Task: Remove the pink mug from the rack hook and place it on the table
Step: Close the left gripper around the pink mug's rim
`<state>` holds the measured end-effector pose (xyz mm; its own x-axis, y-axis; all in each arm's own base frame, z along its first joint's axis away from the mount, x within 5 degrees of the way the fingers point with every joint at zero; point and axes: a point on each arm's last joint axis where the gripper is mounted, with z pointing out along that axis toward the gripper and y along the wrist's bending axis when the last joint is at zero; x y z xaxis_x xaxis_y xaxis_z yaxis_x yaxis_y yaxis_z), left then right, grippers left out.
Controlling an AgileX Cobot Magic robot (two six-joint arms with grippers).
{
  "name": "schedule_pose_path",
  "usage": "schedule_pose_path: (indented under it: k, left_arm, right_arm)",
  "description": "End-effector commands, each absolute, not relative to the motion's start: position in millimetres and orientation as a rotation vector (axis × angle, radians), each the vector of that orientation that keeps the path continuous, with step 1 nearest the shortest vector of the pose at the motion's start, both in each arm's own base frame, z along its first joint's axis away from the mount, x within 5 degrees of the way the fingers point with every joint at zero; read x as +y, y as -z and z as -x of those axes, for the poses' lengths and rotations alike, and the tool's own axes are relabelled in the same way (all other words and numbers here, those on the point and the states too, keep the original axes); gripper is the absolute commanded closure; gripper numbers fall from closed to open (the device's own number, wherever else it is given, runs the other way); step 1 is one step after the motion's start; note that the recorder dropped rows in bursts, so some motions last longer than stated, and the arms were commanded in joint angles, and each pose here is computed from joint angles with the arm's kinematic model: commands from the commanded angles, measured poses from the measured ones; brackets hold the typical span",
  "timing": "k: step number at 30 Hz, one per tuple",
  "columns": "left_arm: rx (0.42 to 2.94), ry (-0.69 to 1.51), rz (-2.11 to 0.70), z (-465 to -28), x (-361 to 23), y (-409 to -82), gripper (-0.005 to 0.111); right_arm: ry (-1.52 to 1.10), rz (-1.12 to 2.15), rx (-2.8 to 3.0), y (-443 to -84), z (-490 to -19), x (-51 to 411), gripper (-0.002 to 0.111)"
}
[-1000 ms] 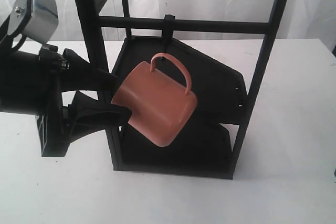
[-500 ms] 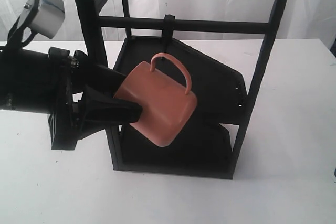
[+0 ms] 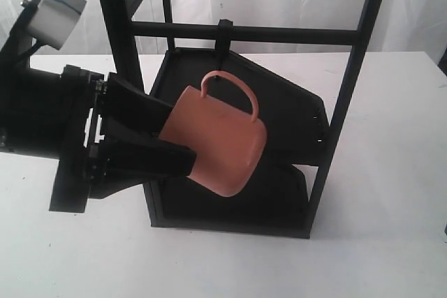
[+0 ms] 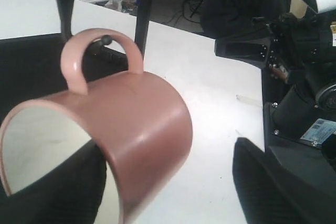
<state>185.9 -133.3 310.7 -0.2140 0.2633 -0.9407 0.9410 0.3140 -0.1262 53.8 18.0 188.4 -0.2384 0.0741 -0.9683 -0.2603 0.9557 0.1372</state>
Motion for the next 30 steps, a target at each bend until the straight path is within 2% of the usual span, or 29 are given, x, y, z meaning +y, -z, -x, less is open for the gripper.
schedule_pose_path:
  k: [1, 12, 30]
  left_arm:
    - [1.662, 1.022, -1.074, -182.6, -135.3, -313.3, 0.037]
    - [1.642, 1.092, -1.062, -181.5, -137.6, -314.9, 0.037]
    - [1.696, 1.04, -1.085, -182.7, -135.7, -309.4, 0.037]
  right_arm:
    - [-0.308, 0.133, 1.776, -188.0, -53.9, 17.5, 0.108]
    - [-0.308, 0.133, 1.776, -188.0, -53.9, 17.5, 0.108]
    - [-0.308, 0.133, 1.776, -188.0, -53.9, 17.5, 0.108]
